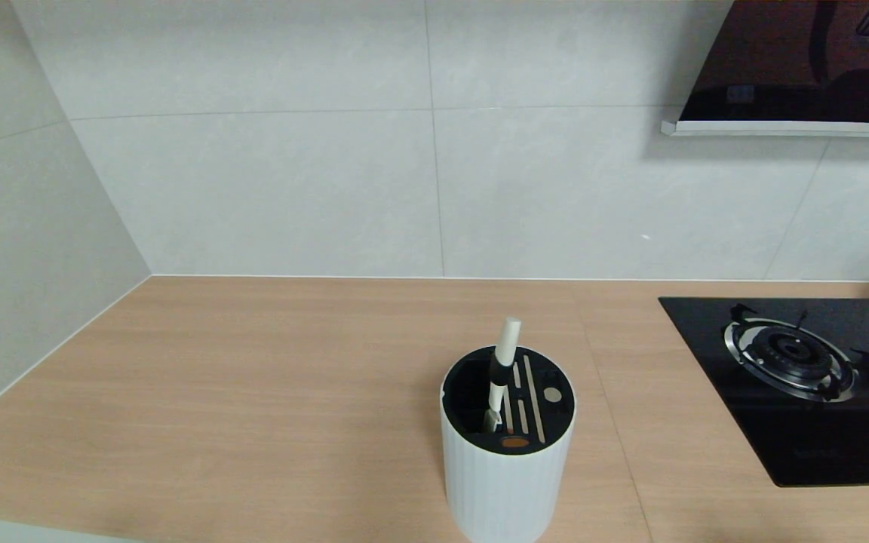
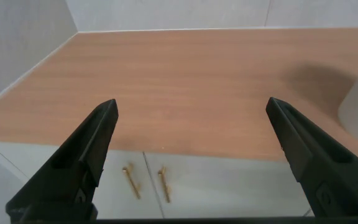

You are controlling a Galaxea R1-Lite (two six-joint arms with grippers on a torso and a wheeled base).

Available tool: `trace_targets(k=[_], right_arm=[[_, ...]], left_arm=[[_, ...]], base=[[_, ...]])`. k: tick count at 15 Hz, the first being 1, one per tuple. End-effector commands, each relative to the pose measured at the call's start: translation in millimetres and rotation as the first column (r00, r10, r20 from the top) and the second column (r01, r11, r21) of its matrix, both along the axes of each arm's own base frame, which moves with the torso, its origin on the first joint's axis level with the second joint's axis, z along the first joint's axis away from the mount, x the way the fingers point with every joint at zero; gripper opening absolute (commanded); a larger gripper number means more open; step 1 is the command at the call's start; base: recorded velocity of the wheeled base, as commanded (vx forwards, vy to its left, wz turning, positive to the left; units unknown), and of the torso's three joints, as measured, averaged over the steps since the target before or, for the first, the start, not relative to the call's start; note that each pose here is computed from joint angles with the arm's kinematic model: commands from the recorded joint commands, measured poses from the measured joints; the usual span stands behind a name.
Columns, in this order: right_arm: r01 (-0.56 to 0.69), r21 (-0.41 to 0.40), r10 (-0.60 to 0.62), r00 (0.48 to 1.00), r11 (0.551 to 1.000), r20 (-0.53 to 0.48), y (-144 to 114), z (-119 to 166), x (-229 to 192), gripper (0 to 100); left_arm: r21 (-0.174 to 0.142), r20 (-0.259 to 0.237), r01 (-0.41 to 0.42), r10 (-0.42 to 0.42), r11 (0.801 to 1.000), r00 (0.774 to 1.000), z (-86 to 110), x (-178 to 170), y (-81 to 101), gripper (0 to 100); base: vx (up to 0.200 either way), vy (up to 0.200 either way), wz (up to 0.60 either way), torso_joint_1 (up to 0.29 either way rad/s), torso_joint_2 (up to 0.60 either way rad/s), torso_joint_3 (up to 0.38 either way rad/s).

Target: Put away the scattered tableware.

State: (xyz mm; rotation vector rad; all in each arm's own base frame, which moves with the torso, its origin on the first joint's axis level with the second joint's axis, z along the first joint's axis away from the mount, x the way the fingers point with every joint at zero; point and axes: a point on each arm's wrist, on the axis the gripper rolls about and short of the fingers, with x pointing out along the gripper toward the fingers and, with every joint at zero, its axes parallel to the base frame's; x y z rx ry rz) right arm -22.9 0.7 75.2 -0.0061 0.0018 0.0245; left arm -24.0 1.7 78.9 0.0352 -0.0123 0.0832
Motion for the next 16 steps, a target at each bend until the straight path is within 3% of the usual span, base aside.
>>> trace_targets(k=[1,3,6,7,8,9,11,16], right_arm=[[0.0,0.0,0.0,1.0,1.0,-0.004,0.0,-0.1,0.2,100],[-0.003,-0.003,0.003,1.0,1.0,-0.003,0.1,-0.2,0.1,100],[0.0,-0.005,0.0,1.0,1.0,-0.003,0.0,-0.2,0.1,100],[-0.003,-0.005,0.003,1.0,1.0,-0.003,0.1,-0.2,0.1,100],[-0.003,-0.005,0.003,1.0,1.0,-0.003,0.1,-0.2,0.1,100],[-0.003,-0.005,0.003,1.0,1.0,-0.004,0.1,-0.1,0.2,100],[-0.003,-0.005,0.003,1.0,1.0,-0.004,0.1,-0.1,0.2,100],[-0.003,-0.005,0.003,1.0,1.0,-0.003,0.1,-0.2,0.1,100]], left_arm=[[-0.002,0.0,0.0,0.0,1.0,1.0,0.1,0.2,0.0,100],[-0.06,0.005,0.019,-0.019,0.998,1.0,-2.0,1.2,-0.4,100],[-0.049,-0.001,0.001,-0.001,0.999,1.0,-1.9,1.5,0.0,100],[0.009,-0.032,0.036,-0.035,0.999,0.999,-2.5,2.8,-0.9,100],[0.071,-0.024,0.098,-0.097,0.993,0.995,-3.7,1.3,-2.1,100],[0.072,-0.023,0.107,-0.106,0.992,0.994,-3.8,1.2,-2.3,100],[-0.019,-0.014,0.107,-0.108,0.994,0.994,-3.6,1.2,-2.3,100],[-0.025,-0.013,0.107,-0.108,0.994,0.994,-3.6,1.2,-2.3,100]], base=[[0.0,0.0,0.0,0.0,0.0,0.0],[0.0,0.0,0.0,0.0,0.0,0.0],[0.0,0.0,0.0,0.0,0.0,0.0],[0.0,0.0,0.0,0.0,0.0,0.0],[0.0,0.0,0.0,0.0,0.0,0.0],[0.0,0.0,0.0,0.0,0.0,0.0],[0.0,0.0,0.0,0.0,0.0,0.0],[0.0,0.0,0.0,0.0,0.0,0.0]])
